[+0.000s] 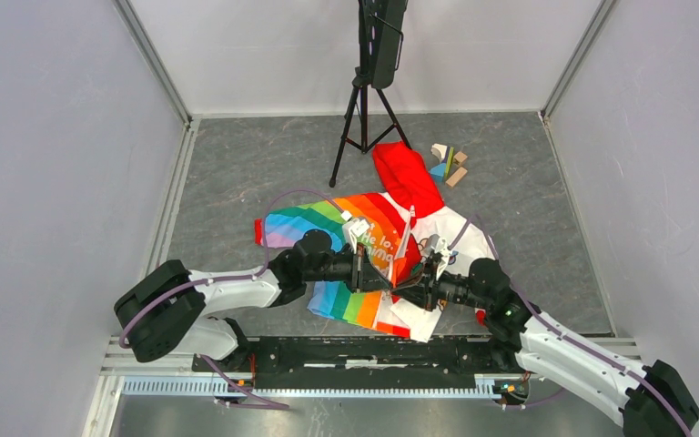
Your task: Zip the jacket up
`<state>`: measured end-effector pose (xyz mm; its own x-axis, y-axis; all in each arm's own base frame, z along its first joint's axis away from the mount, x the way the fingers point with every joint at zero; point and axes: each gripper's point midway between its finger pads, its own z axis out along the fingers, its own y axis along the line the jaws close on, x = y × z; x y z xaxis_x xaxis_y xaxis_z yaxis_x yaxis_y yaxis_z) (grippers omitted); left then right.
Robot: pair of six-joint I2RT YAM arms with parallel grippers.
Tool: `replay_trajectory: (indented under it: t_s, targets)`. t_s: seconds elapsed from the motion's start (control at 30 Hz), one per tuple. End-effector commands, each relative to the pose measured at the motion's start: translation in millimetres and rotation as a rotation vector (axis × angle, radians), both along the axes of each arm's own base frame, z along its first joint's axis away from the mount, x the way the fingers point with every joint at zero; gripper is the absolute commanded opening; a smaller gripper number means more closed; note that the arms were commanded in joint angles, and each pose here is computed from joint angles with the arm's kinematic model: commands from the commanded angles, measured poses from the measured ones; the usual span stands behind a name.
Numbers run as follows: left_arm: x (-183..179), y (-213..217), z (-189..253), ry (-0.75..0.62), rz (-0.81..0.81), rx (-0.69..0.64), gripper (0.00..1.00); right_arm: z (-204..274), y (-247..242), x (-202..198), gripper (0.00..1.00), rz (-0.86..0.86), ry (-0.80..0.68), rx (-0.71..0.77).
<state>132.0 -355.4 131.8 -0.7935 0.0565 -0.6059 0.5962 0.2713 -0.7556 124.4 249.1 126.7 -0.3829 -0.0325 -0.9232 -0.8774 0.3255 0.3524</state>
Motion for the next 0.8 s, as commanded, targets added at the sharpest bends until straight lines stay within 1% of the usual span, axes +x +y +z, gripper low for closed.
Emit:
replay_trajectory:
  t_s: [0.0,0.03,0.07,0.27,0.3,0.37,0.4,0.53,0.63,0.7,0.77]
  targets:
    - [1,-9,34,-0.063,-0.024,-0.087,0.02,4,0,7,0.14,-0.023,-0.035,0.003]
    - [1,-9,34,-0.061,-0.024,-0.088,0.02,5,1,8,0.17,-0.024,-0.034,0.004]
    - [1,-9,35,-0.061,-0.023,-0.089,0.02,5,1,9,0.19,-0.023,-0.037,0.003]
    - [0,-11,38,-0.055,-0.033,-0.104,0.02,6,3,11,0.2,-0.023,-0.046,0.003]
    - [-1,-11,39,-0.054,-0.034,-0.106,0.02,3,3,11,0.21,-0.023,-0.045,-0.008]
    - [-1,-10,41,-0.055,-0.035,-0.111,0.02,0,2,13,0.3,-0.024,-0.05,-0.03]
    - [-1,-10,41,-0.056,-0.035,-0.112,0.02,-2,2,14,0.33,-0.027,-0.048,-0.039]
    - [-2,-9,41,-0.058,-0.037,-0.113,0.02,-5,0,16,0.34,-0.037,-0.056,-0.057]
    - [-3,-10,39,-0.051,-0.041,-0.109,0.02,-1,0,17,0.32,-0.047,-0.057,-0.035]
    - [-3,-10,38,-0.046,-0.044,-0.111,0.02,6,3,14,0.34,-0.031,-0.067,-0.001]
    - [-4,-10,37,-0.043,-0.048,-0.108,0.02,10,4,14,0.39,-0.03,-0.074,0.016]
